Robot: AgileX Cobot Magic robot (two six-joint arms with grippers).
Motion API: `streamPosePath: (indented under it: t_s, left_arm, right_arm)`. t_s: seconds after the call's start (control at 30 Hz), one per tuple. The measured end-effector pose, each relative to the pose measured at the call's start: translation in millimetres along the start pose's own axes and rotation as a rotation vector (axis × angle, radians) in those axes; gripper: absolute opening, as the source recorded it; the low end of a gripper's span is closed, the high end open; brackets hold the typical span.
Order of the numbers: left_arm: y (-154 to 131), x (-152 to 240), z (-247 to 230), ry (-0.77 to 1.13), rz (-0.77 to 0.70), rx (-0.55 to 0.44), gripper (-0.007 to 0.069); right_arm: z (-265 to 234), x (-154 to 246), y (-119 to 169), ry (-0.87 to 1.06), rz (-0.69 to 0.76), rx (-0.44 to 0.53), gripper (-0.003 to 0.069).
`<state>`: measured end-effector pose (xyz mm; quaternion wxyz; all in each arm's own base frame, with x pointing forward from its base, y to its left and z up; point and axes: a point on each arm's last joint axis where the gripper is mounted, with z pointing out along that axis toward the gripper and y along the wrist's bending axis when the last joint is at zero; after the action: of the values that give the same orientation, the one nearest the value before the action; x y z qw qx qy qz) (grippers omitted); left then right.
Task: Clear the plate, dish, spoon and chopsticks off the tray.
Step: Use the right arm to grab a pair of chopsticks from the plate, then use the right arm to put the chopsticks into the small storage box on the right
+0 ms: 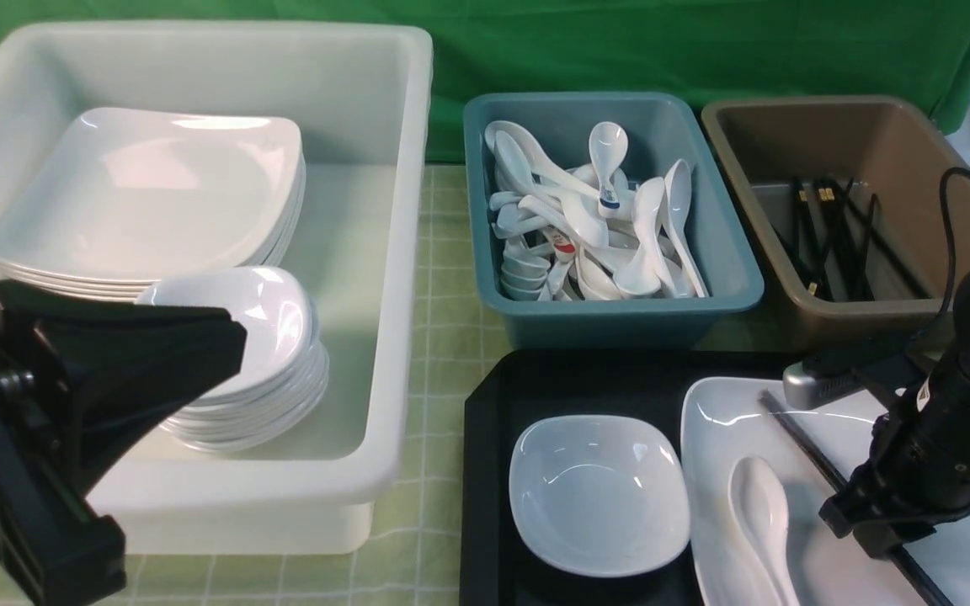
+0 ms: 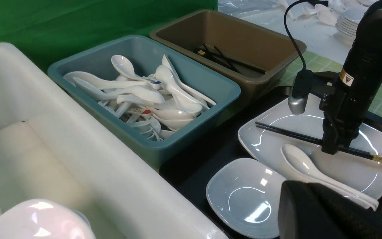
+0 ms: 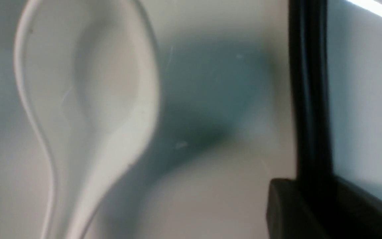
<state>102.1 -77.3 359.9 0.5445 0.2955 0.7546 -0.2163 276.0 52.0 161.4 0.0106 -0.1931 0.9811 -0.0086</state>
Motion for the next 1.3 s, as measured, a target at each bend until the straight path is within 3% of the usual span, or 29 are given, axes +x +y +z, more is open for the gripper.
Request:
streamPosePath:
  t_s: [0.23, 0.33, 0.4, 0.47, 0.57, 0.63, 0.8, 0.93, 1.1, 1.3]
  left_arm:
    - [1, -1, 0, -0.007, 0.001, -0.006, 0.0011]
    - [1, -2, 0, -0.022, 0.001, -0.015, 0.0011]
    - [3, -4, 0, -0.046, 0.009, -0.028, 0.0011]
    - [6, -11, -1, -0.125, 0.015, -0.067, 0.0011]
    - [10, -18, -2, -0.199, 0.01, -0.108, 0.0011]
    - [12, -21, -3, -0.236, 0.004, -0.13, 0.0011]
    - [12, -22, -4, -0.245, 0.005, -0.135, 0.0011]
    - [11, -21, -3, -0.239, -0.012, -0.118, 0.0011]
    - [10, -20, -1, -0.218, -0.015, -0.106, 0.0011]
    - [10, -19, 0, -0.212, -0.016, -0.103, 0.0011]
  right_arm:
    - [-12, 7, 0, 0.014, -0.057, 0.013, 0.0145]
    - [-40, 18, 9, -0.022, -0.094, 0.021, 0.0145]
    - [-56, 21, 17, -0.09, -0.121, 0.015, 0.0145]
    - [-87, 16, 24, -0.335, -0.098, 0.014, 0.0145]
    - [-114, -6, 11, -0.597, 0.031, 0.038, 0.0145]
    - [-134, -32, -13, -0.787, 0.153, 0.07, 0.0145]
    - [-147, -88, -70, -1.001, 0.309, 0.139, 0.0145]
    - [-109, -138, -110, -0.959, 0.367, 0.152, 0.0145]
    - [-67, -164, -123, -0.815, 0.385, 0.119, 0.0179]
    - [-63, -160, -120, -0.692, 0.399, 0.085, 0.0394]
